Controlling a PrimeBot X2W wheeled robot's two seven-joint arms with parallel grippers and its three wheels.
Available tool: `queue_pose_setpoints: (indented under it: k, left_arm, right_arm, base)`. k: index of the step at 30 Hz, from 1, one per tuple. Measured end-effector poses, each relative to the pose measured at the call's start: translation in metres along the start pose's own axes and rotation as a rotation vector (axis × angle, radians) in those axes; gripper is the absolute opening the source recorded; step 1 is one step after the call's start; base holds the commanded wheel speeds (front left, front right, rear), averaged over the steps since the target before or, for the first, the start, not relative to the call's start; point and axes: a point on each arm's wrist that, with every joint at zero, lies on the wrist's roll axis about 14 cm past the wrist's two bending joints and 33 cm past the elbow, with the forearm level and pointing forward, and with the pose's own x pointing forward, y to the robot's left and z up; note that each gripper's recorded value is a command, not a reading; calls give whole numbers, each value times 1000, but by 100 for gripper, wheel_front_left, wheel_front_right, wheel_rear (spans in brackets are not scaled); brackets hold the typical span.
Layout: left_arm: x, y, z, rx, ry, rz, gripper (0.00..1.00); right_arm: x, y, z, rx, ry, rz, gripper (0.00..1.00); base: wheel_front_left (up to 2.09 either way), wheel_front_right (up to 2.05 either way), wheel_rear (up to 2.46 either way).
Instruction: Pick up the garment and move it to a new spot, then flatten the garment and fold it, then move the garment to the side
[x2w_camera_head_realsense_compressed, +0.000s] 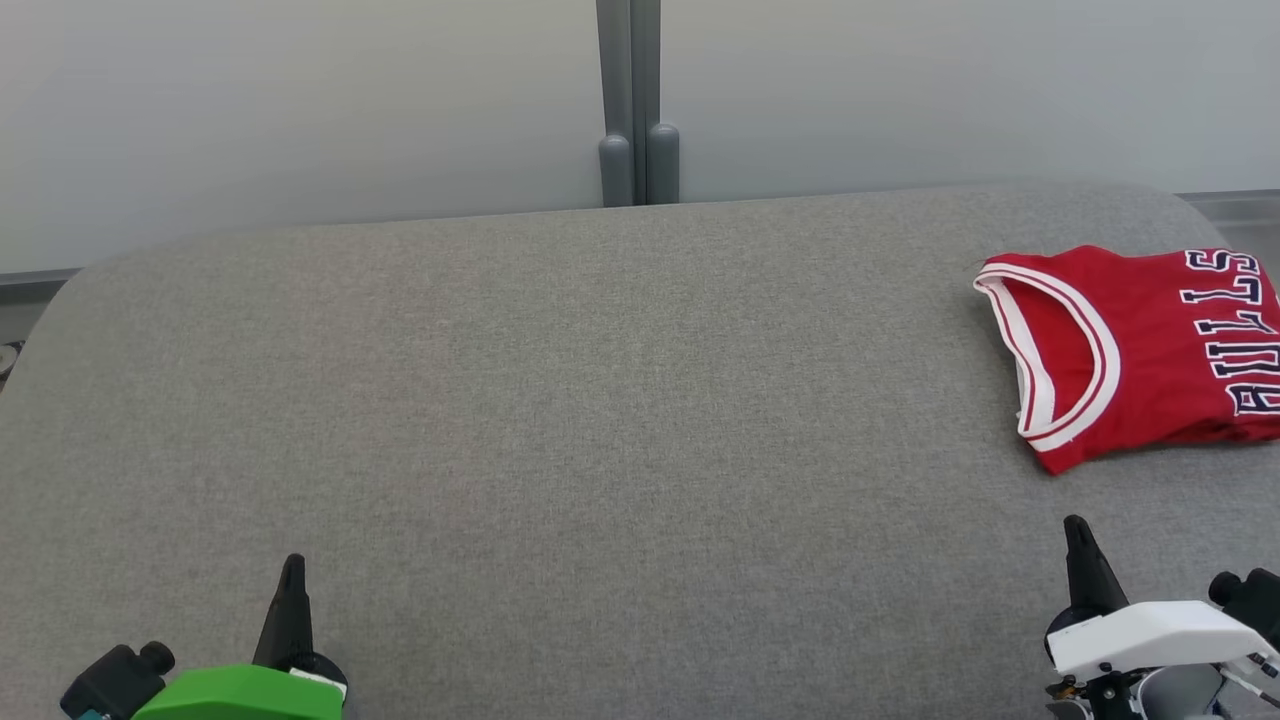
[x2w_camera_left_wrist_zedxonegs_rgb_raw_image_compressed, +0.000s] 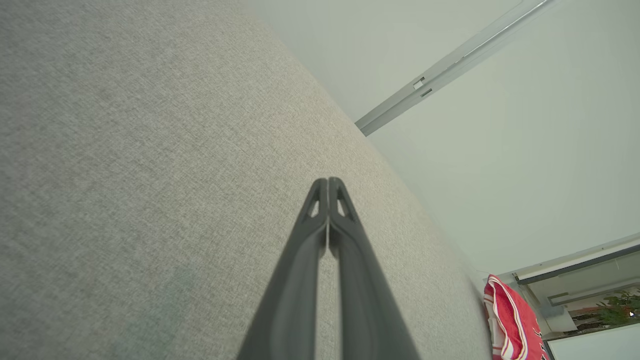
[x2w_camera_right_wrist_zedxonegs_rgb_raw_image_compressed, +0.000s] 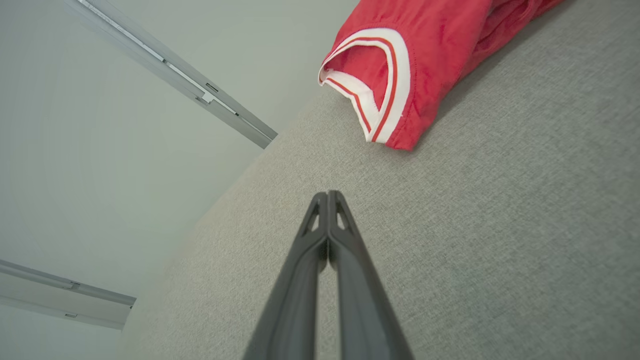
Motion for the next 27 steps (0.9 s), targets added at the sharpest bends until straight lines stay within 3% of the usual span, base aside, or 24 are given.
queue_pose_setpoints:
  k: [27]
  left_arm:
    - [14, -16, 11, -272, -8, -37, 0]
  right_arm:
    - [11, 10, 7, 320, 5, 23, 0]
  base:
    - [0, 0, 0]
